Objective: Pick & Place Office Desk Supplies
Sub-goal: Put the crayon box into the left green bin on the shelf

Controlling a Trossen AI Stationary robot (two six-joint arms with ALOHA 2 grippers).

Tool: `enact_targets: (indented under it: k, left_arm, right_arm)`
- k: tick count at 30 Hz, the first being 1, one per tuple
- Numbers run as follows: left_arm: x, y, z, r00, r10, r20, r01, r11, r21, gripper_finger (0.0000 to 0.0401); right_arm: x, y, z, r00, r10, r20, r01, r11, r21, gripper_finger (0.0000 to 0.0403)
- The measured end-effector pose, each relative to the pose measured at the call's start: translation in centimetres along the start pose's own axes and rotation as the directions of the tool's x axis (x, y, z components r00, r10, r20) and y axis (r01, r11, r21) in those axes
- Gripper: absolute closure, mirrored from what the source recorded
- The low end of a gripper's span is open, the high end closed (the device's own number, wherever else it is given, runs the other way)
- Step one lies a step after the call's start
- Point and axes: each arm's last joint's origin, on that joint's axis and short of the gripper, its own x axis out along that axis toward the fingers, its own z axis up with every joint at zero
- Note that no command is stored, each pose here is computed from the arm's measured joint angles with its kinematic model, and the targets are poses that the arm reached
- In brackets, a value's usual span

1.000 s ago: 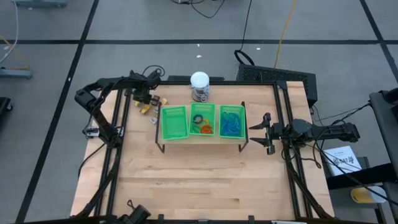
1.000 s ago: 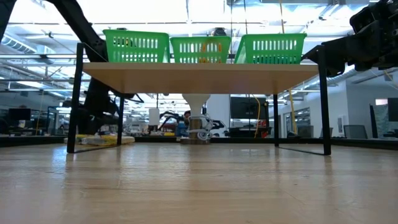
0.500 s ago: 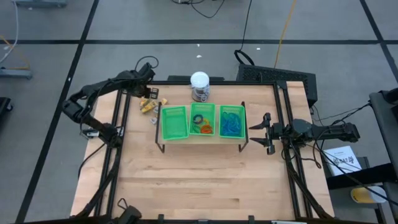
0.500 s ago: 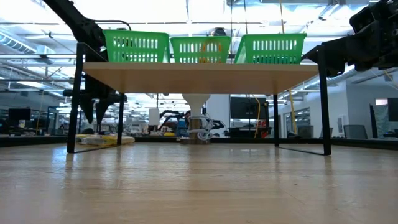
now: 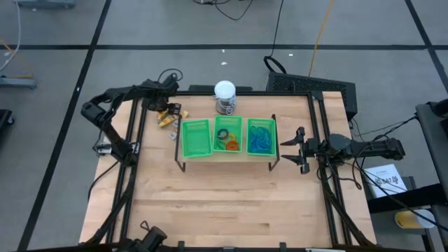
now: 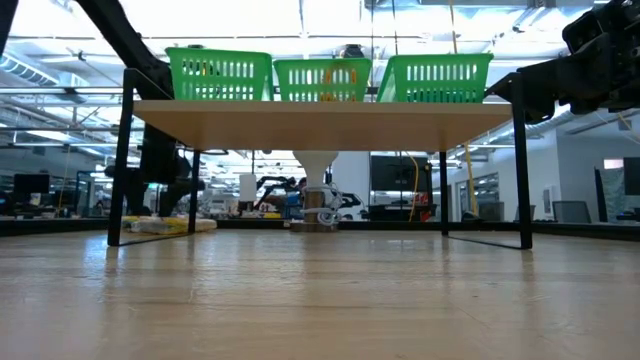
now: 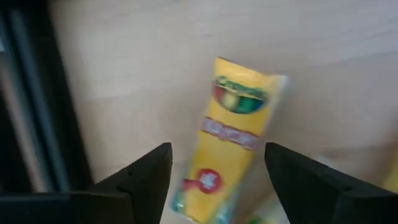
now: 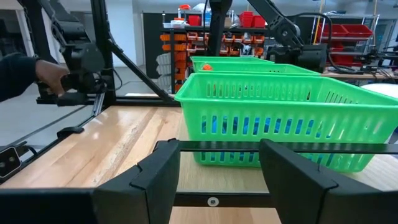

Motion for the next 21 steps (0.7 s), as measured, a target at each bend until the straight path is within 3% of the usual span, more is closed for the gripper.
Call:
enact_targets:
  k: [9, 21]
  left_arm:
    - [0.46, -0.74, -0.28, 0.998, 0.066, 0.007, -0.066, 0.997, 0.029, 0.0142]
    - [0.48, -0.87, -0.13, 0.997, 0.066, 0.033, -0.066, 0.998, 0.003, 0.0285]
  right_arm:
    - [0.00, 0.00, 0.01, 1.000, 0.000, 0.001, 0.000, 1.000, 0.000, 0.0190]
    - [0.00, 0.00, 0.02, 1.000, 0.000, 0.001, 0.000, 1.000, 0.000, 0.0190]
